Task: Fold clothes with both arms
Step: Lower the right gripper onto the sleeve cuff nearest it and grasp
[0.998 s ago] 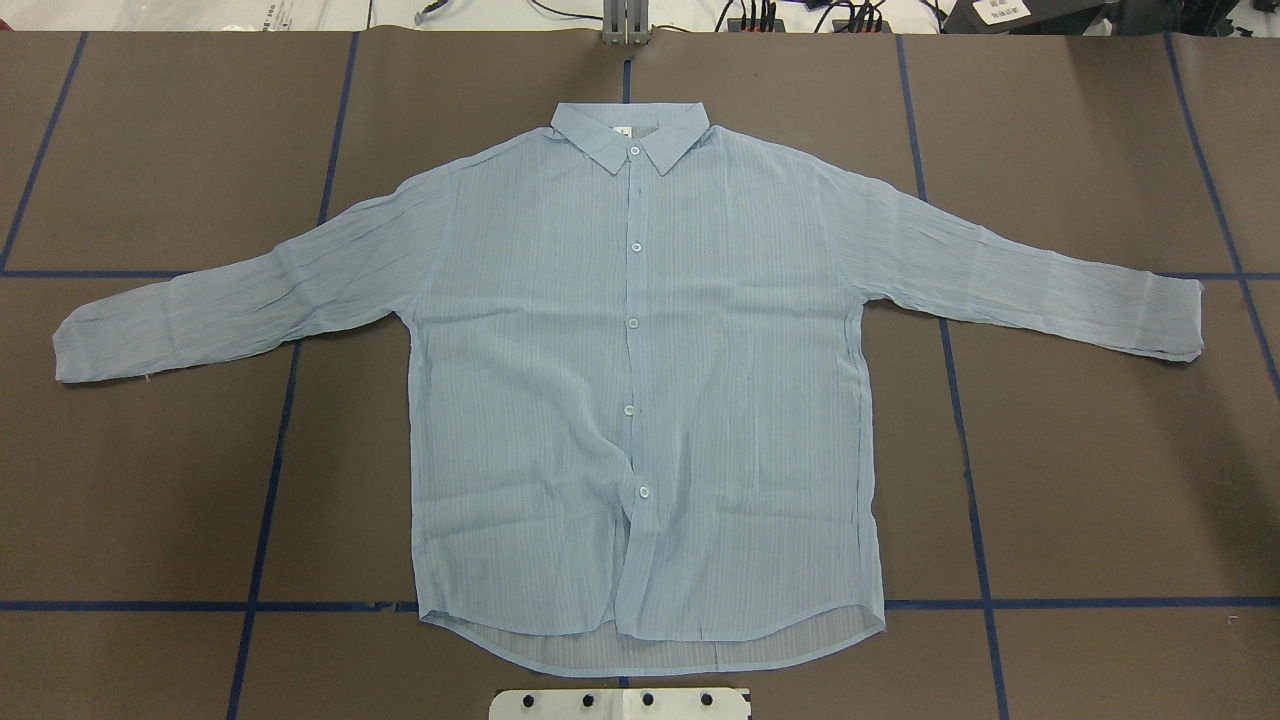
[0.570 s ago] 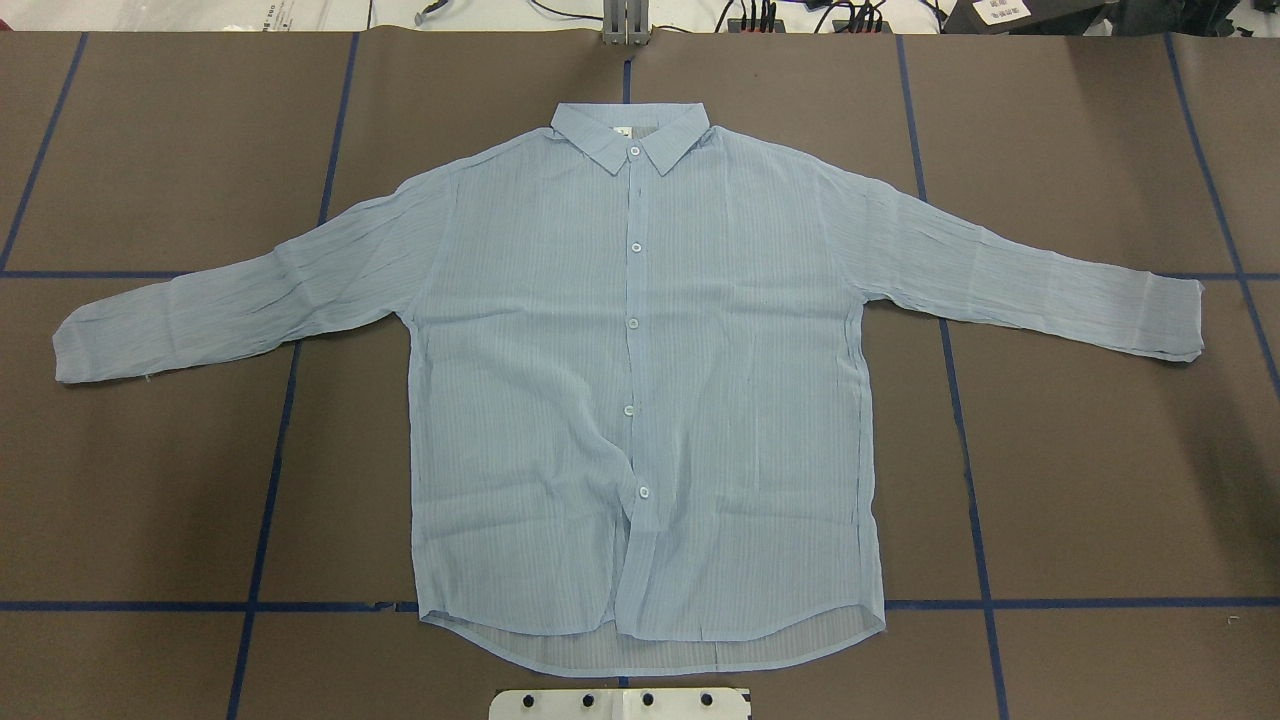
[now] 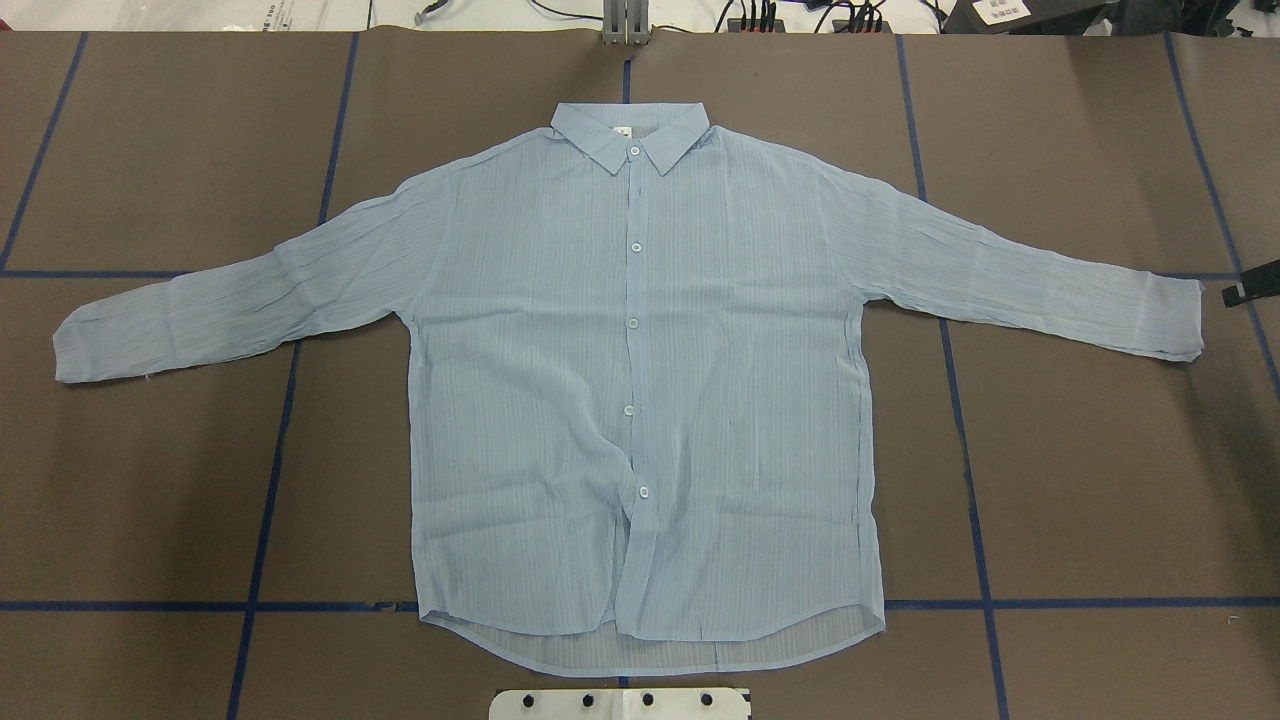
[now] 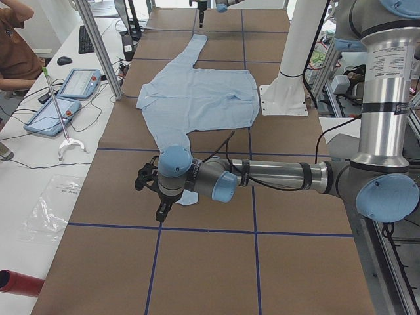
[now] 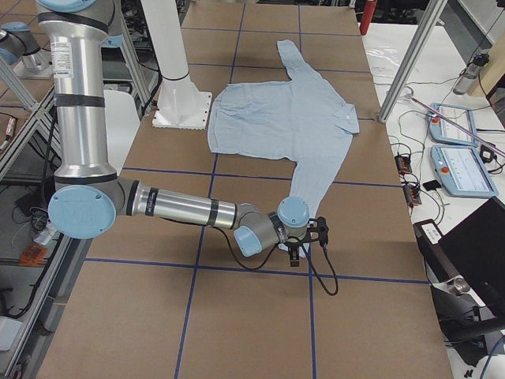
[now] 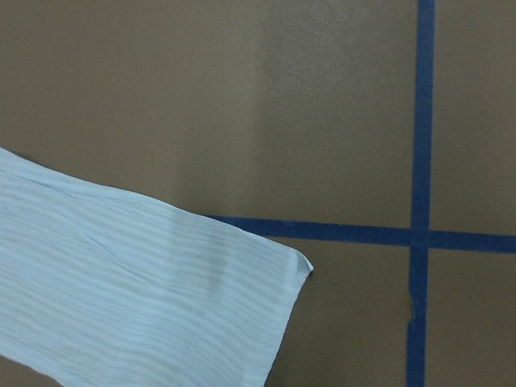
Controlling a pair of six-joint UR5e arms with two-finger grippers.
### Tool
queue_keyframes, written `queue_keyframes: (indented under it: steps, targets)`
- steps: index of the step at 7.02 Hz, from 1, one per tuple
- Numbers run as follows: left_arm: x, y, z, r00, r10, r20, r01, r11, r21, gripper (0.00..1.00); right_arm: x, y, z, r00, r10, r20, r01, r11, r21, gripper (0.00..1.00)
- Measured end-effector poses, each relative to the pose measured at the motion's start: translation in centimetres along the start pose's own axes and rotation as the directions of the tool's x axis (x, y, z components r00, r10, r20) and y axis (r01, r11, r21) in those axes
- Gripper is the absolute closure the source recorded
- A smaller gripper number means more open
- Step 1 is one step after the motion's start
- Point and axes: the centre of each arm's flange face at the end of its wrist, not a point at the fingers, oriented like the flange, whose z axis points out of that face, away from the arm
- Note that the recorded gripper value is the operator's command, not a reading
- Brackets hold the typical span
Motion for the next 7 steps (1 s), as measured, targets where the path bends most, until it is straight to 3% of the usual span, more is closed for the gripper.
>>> queue_keyframes:
  steps: [2, 5, 7]
  targets:
    - [0.2, -0.1, -0.2, 1.000, 0.005, -0.001, -0.005, 1.000, 0.004, 0.01, -1.2, 0.6, 2.1, 1.000, -0.005, -0.023, 0.004, 1.000, -0.007, 0.02]
    - [0.4, -0.2, -0.4, 1.000, 0.011, -0.001, -0.011, 1.000, 0.008, 0.01, -2.9, 1.4, 4.2, 0.999, -0.019, -0.026, 0.018, 0.999, -0.043, 0.33]
    - [0.5, -0.3, -0.5, 1.000, 0.013, -0.001, -0.013, 1.000, 0.010, 0.01, -3.1, 1.7, 4.6, 0.999, -0.018, -0.027, 0.016, 0.998, -0.054, 0.42]
